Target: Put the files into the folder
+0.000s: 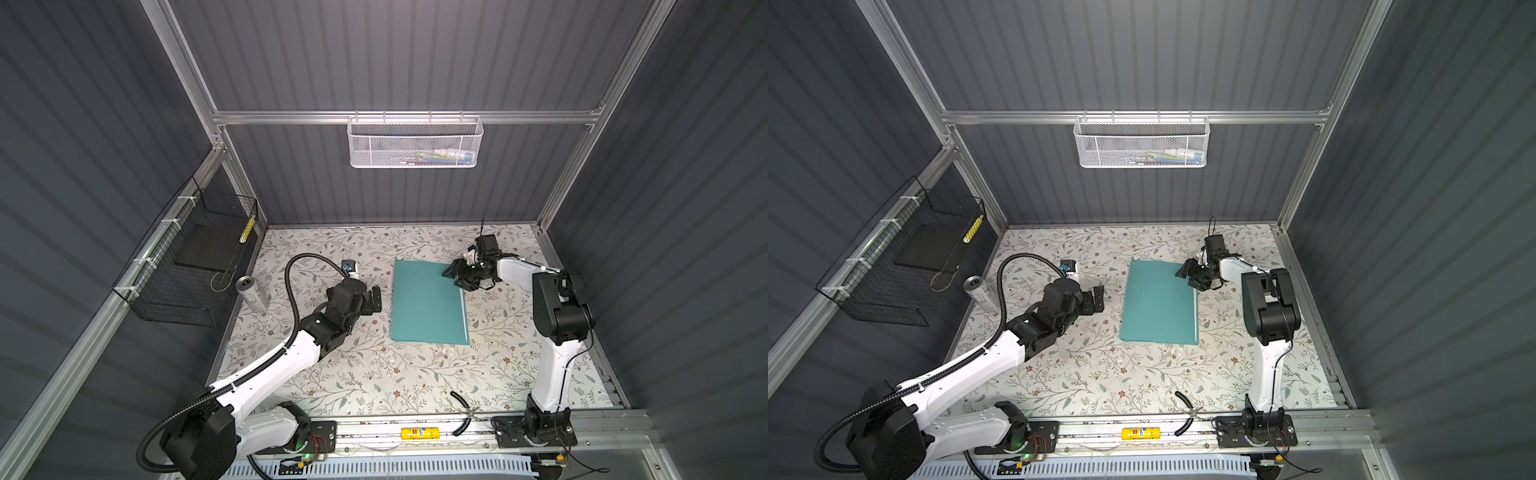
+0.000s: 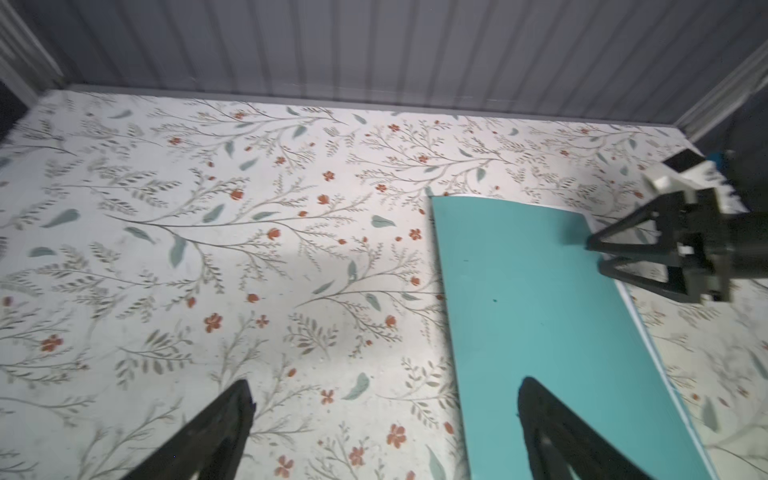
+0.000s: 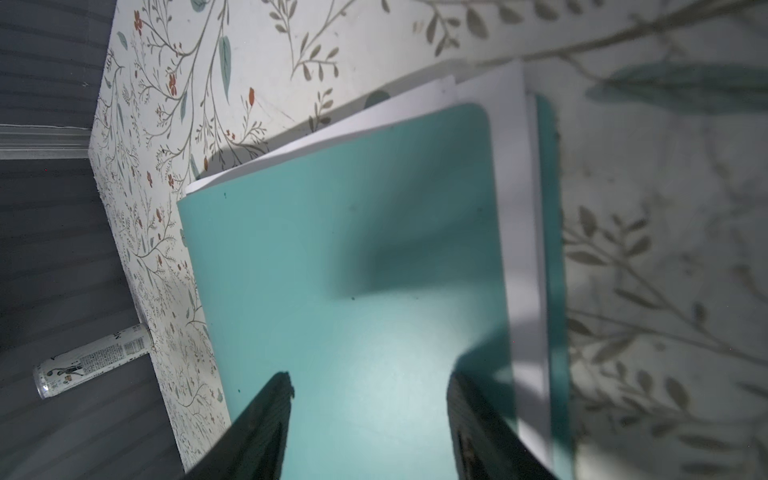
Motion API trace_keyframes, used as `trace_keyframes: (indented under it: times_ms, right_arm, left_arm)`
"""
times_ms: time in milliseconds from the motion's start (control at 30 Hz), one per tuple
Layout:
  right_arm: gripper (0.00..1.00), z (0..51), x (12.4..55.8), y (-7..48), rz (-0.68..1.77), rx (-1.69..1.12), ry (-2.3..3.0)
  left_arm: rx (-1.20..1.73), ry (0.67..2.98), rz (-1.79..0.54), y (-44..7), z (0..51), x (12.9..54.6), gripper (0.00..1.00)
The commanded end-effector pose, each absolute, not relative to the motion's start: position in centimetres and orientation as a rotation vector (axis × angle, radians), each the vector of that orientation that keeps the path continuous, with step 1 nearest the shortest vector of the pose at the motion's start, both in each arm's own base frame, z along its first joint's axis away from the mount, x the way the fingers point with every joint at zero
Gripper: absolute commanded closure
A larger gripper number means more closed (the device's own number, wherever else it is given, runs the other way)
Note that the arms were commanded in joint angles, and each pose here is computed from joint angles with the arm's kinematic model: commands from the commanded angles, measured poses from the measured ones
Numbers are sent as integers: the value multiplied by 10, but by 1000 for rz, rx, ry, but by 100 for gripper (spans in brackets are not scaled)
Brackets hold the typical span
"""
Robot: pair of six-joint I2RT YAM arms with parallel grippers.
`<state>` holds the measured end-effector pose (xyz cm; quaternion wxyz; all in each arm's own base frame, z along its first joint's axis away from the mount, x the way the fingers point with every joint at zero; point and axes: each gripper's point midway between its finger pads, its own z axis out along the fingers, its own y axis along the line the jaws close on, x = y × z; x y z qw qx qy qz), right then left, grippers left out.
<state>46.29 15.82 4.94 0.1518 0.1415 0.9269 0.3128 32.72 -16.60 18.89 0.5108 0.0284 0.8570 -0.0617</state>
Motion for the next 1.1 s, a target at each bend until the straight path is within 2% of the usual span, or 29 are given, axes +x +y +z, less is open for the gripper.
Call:
trace_keyframes:
  times_ms: [0, 100, 133, 167, 200, 400, 500, 567, 733, 767, 800, 967, 1067]
  right_arm:
    - [37, 103, 461, 149, 843, 307, 2548]
    - [32, 146, 443, 143, 813, 210, 2438]
    - [23, 161, 436, 139, 793, 181, 2401]
    - [6, 172, 430, 137, 773, 158, 2374]
    - [1, 181, 423, 131, 738, 149, 2352]
    - [1, 223, 395, 94, 496, 137, 2205]
    - [1, 214, 385, 61, 300, 223, 2172]
    - [1, 202, 378, 52, 217, 186, 2151]
    - [1, 177, 357, -1, -120, 202, 1955]
    - [1, 177, 355, -11, -172, 222, 1915]
    - [1, 176, 355, -22, -206, 254, 1904]
    - [1, 147, 368, -61, -250, 317, 1887]
    - [1, 136, 375, -56, -80, 300, 1801]
  left_arm:
    - [-5, 1885, 142, -118, 202, 335, 0]
    - [-80, 1799, 252, -79, 198, 340, 0]
    - [-131, 1799, 271, -62, 192, 342, 0]
    - [-163, 1809, 267, -50, 186, 344, 0]
    - [-202, 1822, 257, -35, 176, 347, 0]
    - [-254, 1895, 330, 11, 116, 363, 0]
    - [-224, 1907, 331, 16, 101, 386, 0]
    - [-205, 1914, 345, 21, 96, 397, 0]
    - [-247, 1894, 259, 31, 70, 390, 0]
    - [-222, 1804, 245, 29, 82, 392, 0]
    - [-233, 1815, 234, 29, 82, 389, 0]
    - [-208, 1937, 233, 25, 68, 403, 0]
    - [-201, 1931, 236, 25, 70, 406, 0]
